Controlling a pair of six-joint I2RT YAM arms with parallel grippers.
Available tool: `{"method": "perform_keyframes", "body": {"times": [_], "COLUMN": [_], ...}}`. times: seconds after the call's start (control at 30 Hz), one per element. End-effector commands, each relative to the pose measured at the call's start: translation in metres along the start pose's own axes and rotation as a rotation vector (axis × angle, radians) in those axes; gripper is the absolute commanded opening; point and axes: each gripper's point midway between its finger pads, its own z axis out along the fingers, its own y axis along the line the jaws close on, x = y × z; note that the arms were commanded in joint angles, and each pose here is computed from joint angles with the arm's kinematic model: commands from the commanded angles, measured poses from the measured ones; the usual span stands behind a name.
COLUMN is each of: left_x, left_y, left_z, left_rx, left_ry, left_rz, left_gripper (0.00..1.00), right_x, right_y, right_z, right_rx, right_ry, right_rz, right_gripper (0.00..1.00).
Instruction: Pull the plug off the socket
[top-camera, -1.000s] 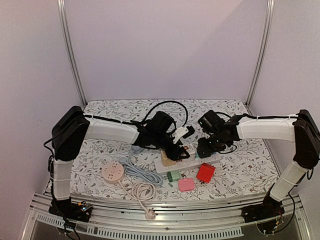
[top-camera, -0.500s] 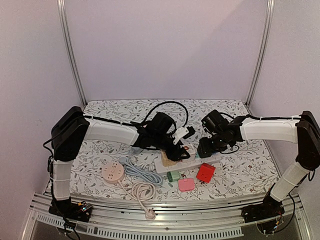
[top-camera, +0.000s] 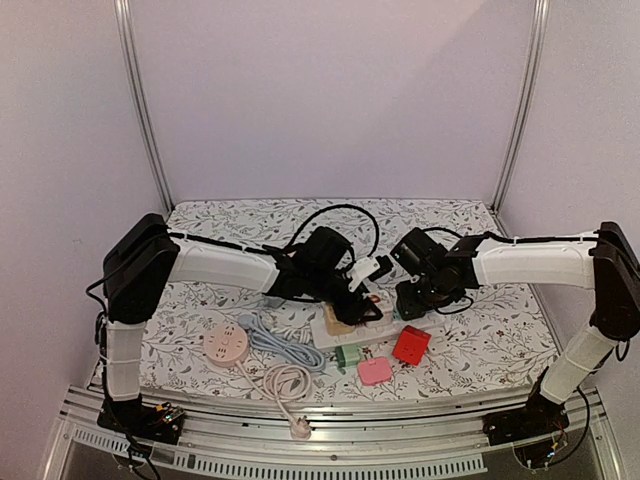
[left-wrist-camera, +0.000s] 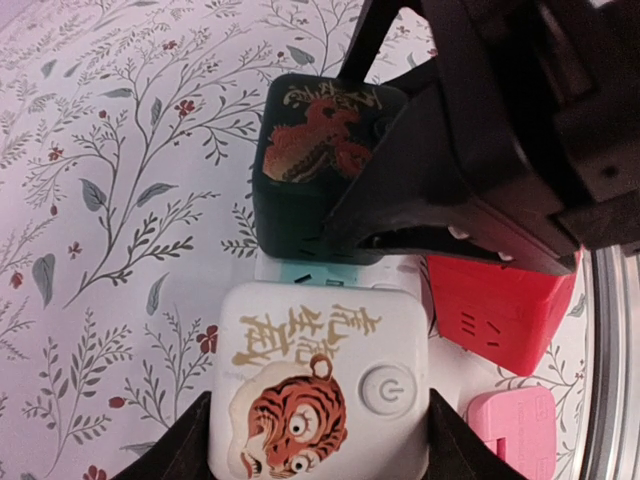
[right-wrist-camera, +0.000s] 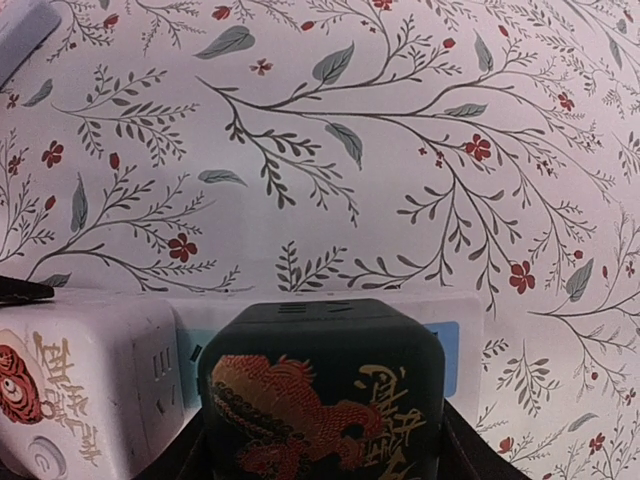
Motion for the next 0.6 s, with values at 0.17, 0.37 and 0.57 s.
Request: {"method": "perform_keyframes", "body": {"times": [0.17, 0.37, 0.57], "left_x": [0.034, 0.037, 0.037], "left_y": [-0.002, -0.002, -0.002], "left_z": [0.013, 0.014, 0.013], "left_rx": [-0.018, -0.020, -0.021], "left_ry": [0.093, 0.099, 0.100], "left_rz": [-0.038, -0.041, -0.043], "left_gripper": [0.37, 0.36, 0.36], "right_x": [-0.022, -0.028, -0.030], "right_y": [0.018, 0.020, 0.020], "right_z": [-0.015, -0.024, -0.025], "right_rx": [0.013, -0.031, -0.161], "right_ry": [-0.076, -0.095, -0.088], "right_rz": [0.005, 0.011, 0.090], "right_gripper": [0.36, 0.36, 0.36]}}
